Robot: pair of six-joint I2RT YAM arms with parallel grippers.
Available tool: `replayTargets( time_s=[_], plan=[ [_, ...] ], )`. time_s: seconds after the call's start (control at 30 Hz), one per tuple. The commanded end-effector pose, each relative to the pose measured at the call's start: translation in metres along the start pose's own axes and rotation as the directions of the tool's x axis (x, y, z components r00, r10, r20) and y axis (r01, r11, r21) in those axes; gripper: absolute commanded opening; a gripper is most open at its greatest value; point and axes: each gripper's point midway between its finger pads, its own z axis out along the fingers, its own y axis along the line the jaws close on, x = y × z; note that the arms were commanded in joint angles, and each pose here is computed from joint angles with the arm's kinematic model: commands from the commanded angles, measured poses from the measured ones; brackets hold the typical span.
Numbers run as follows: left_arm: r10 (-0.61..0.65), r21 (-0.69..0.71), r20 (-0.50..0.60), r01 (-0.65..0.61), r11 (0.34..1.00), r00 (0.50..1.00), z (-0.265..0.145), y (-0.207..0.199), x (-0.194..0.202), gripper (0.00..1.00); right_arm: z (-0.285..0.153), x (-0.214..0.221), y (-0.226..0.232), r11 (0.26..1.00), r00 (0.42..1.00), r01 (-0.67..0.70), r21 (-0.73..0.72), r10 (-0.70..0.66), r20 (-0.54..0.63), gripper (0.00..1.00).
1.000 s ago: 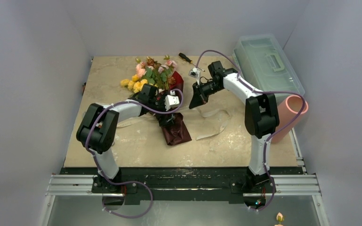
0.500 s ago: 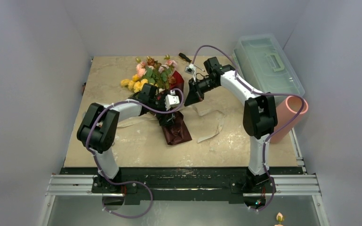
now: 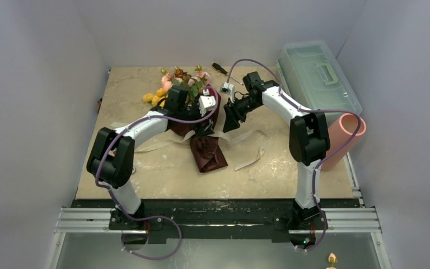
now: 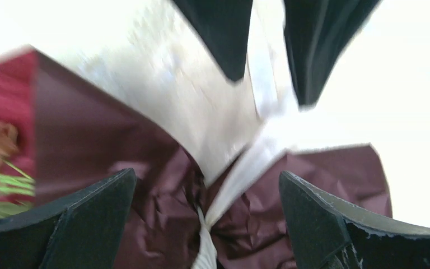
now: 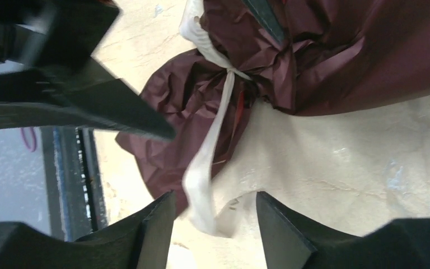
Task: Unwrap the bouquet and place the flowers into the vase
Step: Untie the ribbon from the wrapping paper.
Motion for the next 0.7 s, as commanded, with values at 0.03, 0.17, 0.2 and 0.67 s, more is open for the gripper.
replayTargets(
  time_s=[0.03,0.17,0.2,0.67],
  plan=[
    [-0.007,-0.059,0.229,0.021,0.998,0.973,-0.037,0.018,-0.105,1.00,-0.009,-0.020,-0.006,0.995,0.998,0.060,0.081,-0.062,0.024,0.67],
    [-0.054,-0.130,0.232,0.086,0.988,0.971,-0.080,0.039,-0.093,0.95,-0.015,-0.034,-0.005,0.990,0.994,0.080,0.118,-0.088,0.060,0.74],
    [-0.059,-0.133,0.206,0.088,0.987,0.977,-0.088,0.038,-0.083,0.89,-0.014,-0.040,-0.004,0.989,0.993,0.082,0.121,-0.091,0.074,0.74],
    [0.072,-0.030,-0.133,-0.077,0.997,0.989,-0.101,-0.012,0.051,0.44,0.052,-0.081,0.011,0.972,0.976,0.185,0.146,-0.199,0.083,0.92]
  ],
)
